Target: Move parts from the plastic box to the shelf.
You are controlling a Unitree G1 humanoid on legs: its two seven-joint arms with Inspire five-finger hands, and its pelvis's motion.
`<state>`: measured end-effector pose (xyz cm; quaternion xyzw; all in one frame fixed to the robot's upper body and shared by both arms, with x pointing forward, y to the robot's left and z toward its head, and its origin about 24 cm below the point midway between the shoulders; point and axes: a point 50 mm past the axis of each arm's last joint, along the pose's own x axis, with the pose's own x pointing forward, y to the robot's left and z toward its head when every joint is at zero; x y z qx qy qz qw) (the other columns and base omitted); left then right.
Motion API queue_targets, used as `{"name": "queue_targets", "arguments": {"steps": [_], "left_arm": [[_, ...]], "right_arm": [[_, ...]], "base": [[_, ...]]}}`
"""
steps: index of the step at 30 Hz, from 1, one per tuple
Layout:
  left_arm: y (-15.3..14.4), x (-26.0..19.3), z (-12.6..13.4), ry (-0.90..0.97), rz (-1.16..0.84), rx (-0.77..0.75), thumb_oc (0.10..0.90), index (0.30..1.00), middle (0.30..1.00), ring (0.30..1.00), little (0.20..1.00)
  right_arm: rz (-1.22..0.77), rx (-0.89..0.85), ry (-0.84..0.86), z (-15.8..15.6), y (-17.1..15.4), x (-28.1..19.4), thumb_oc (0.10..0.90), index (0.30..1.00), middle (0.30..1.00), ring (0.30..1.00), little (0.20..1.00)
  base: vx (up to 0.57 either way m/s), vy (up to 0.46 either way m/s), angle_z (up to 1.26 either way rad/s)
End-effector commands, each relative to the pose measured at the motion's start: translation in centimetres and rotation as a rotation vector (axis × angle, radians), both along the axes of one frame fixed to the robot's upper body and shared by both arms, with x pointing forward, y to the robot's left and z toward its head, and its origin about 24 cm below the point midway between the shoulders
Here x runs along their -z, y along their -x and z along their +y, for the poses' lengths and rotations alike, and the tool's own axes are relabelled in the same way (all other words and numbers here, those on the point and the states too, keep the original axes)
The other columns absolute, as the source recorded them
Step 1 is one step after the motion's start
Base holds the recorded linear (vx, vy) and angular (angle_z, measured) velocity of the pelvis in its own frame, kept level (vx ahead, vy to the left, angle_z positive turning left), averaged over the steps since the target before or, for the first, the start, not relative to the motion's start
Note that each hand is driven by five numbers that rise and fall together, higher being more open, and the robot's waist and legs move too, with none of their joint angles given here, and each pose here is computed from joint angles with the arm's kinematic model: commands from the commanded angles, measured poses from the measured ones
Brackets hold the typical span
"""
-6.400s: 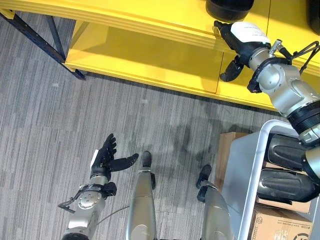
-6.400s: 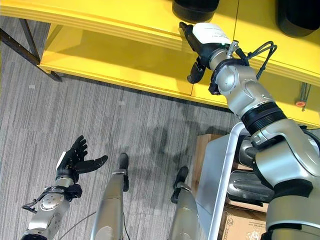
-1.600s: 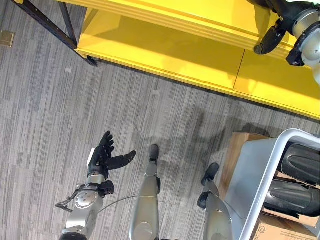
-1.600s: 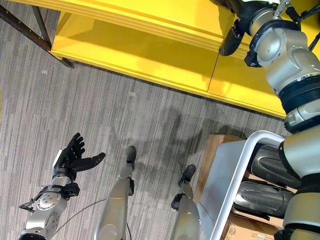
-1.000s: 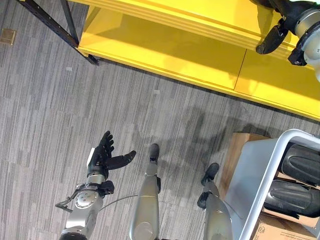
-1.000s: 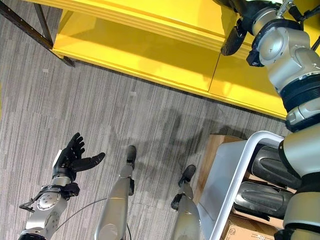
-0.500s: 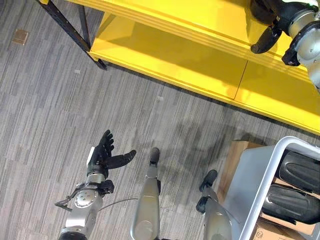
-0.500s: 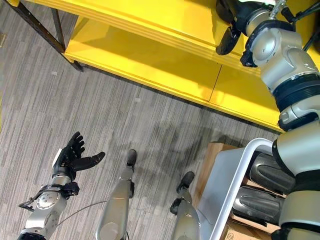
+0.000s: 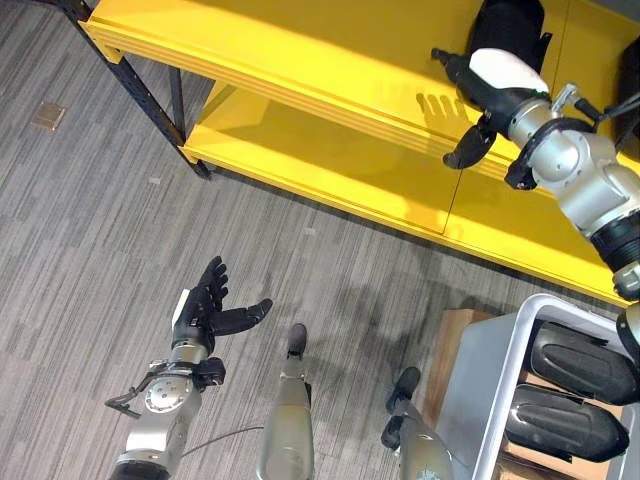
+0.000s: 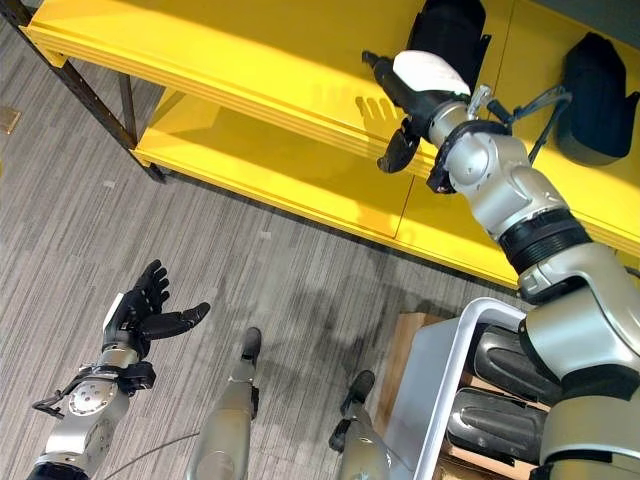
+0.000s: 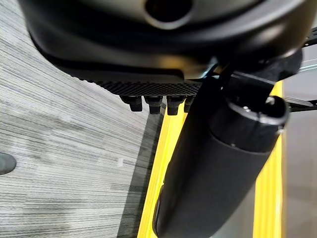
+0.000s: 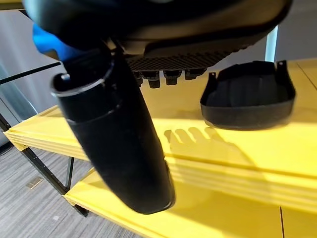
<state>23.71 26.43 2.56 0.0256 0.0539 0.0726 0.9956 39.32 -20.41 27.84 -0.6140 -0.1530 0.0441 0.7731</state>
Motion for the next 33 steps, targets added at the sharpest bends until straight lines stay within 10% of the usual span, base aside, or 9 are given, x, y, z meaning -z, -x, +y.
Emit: {"name": "queue_targets", "arguments": {"steps": [1,21,33], "left_arm": [[0.9,-0.2,-0.3,-0.047,-0.030,0.037,0.900,1.000,1.000,1.000,1.000],[3.3,3.0,-1.0,0.030,0.071,-0.038,0.900,1.000,1.000,1.000,1.000],[5.9,4.7,-1.0,0.069,0.122,-0.106,0.900,1.000,1.000,1.000,1.000]], "right_arm": [[-0.022,-0.055,-0.095,0.4,0.4,0.7,0.900,1.000,1.000,1.000,1.000],[0.102,-0.142,-0.505,-2.3,7.3,11.1,0.900,1.000,1.000,1.000,1.000],[0.218,0.024,-1.030,-4.6,15.8,20.5,0.900,1.000,1.000,1.000,1.000]], "base": [[0.04,0.010,-0.02],[0.06,0.009,-0.08],[0.01,0.023,-0.10]]}}
